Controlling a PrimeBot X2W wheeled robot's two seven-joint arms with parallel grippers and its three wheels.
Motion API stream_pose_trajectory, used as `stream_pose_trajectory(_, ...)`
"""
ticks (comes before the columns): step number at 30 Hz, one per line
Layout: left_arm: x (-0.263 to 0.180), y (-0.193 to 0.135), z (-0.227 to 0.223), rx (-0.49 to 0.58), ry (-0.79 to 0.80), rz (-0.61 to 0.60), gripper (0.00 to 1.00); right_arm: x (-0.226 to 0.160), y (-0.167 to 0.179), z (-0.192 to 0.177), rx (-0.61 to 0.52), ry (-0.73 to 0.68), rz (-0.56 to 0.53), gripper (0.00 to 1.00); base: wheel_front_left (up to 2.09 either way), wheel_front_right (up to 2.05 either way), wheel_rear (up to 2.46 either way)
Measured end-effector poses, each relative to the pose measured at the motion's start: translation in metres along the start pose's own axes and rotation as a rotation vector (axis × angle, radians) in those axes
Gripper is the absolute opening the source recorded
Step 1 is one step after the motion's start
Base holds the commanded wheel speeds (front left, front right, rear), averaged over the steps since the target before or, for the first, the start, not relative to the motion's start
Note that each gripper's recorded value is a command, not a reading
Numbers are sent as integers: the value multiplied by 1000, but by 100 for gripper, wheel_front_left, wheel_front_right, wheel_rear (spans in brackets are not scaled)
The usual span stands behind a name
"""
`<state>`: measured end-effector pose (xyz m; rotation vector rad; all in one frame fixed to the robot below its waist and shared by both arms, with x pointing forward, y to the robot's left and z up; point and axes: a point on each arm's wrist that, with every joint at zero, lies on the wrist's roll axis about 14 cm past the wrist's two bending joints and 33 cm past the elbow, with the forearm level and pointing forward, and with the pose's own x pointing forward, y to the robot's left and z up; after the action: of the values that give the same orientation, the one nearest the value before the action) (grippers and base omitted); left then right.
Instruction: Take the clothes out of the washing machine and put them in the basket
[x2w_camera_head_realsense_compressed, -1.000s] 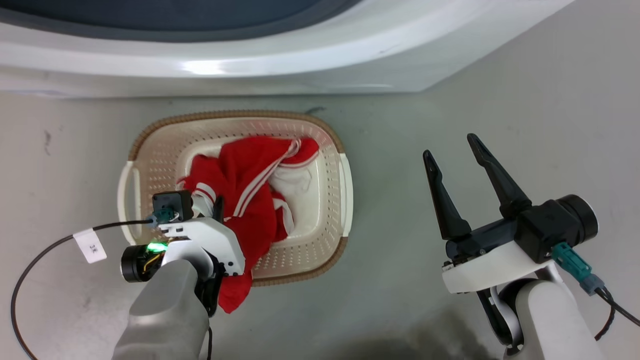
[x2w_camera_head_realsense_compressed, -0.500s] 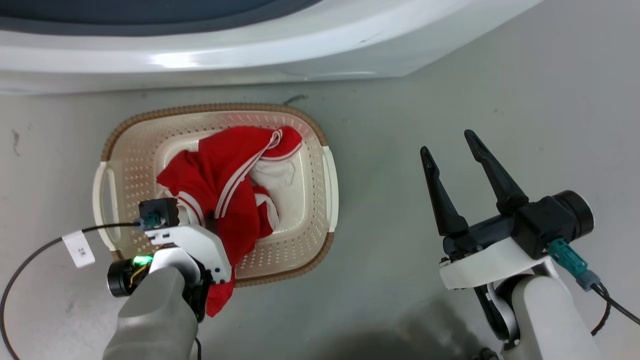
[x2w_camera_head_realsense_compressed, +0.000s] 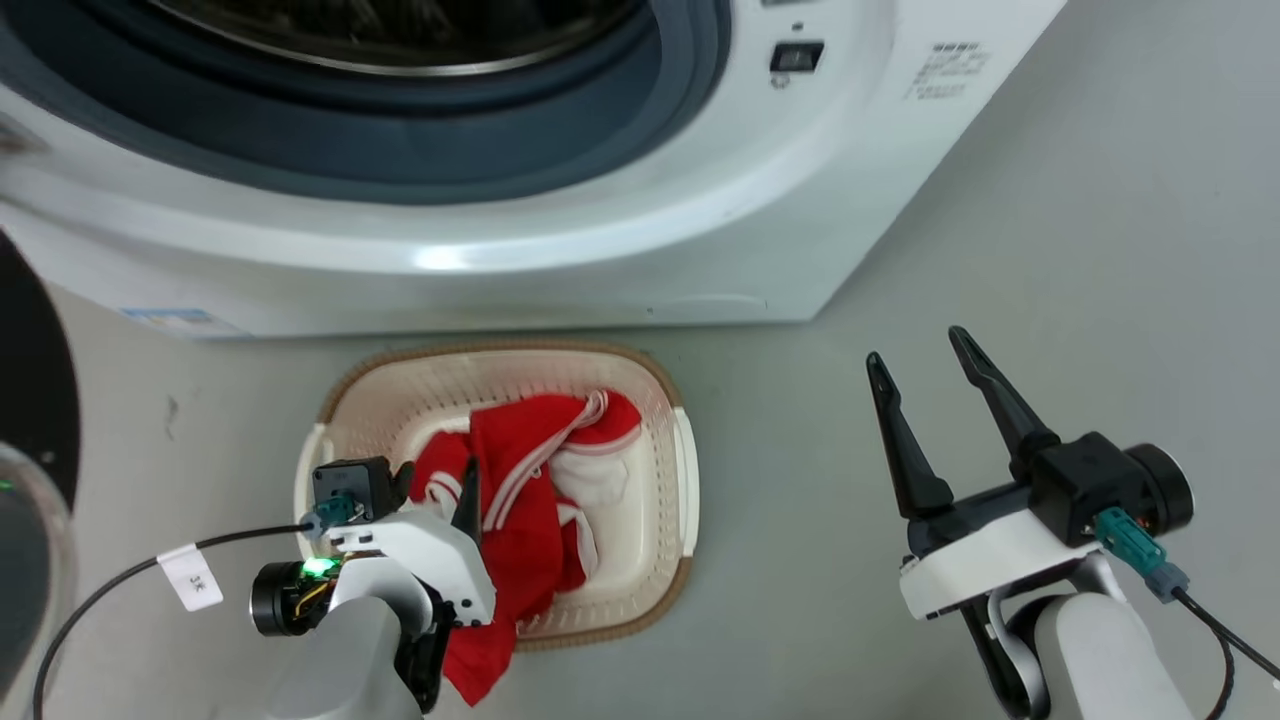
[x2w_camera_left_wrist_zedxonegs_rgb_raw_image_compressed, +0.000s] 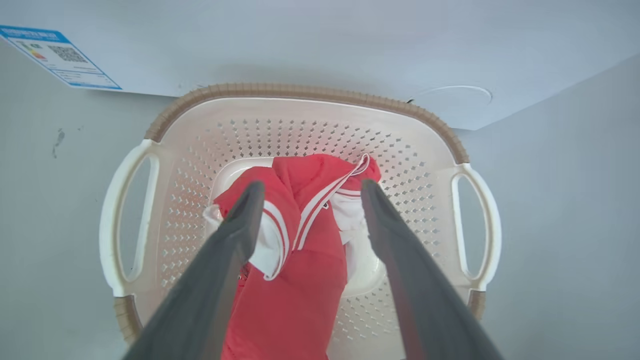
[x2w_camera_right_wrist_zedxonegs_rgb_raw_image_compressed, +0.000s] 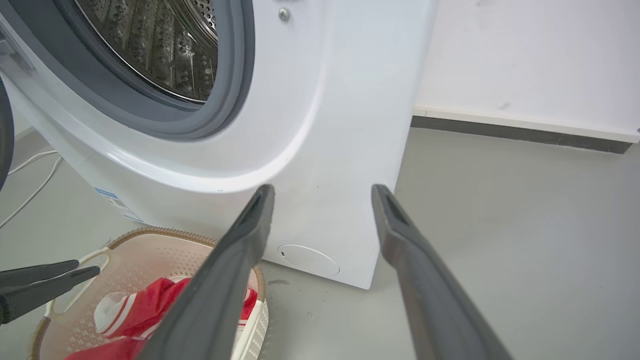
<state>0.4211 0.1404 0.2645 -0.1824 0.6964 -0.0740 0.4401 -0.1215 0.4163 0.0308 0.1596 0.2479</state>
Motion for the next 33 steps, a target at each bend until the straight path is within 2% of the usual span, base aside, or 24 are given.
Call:
stream_pose_trajectory(12,-78,-20,146,62,-531,-29,100,-32,3,55,-35,-124,-21,100,0,0,0)
stream_pose_trajectory(19,-140,-30,203,118,-784,-35,100,-49,1,72,-54,-164,-38,100,0,0,0)
stream_pose_trajectory(23,-174,-32,212,175,-872,-22,100,-61,0,79,-67,-180,-52,100,0,0,0)
stream_pose_trajectory(33,-209,-22,182,195,-869,18,100,-84,3,83,-82,-180,-60,100,0,0,0)
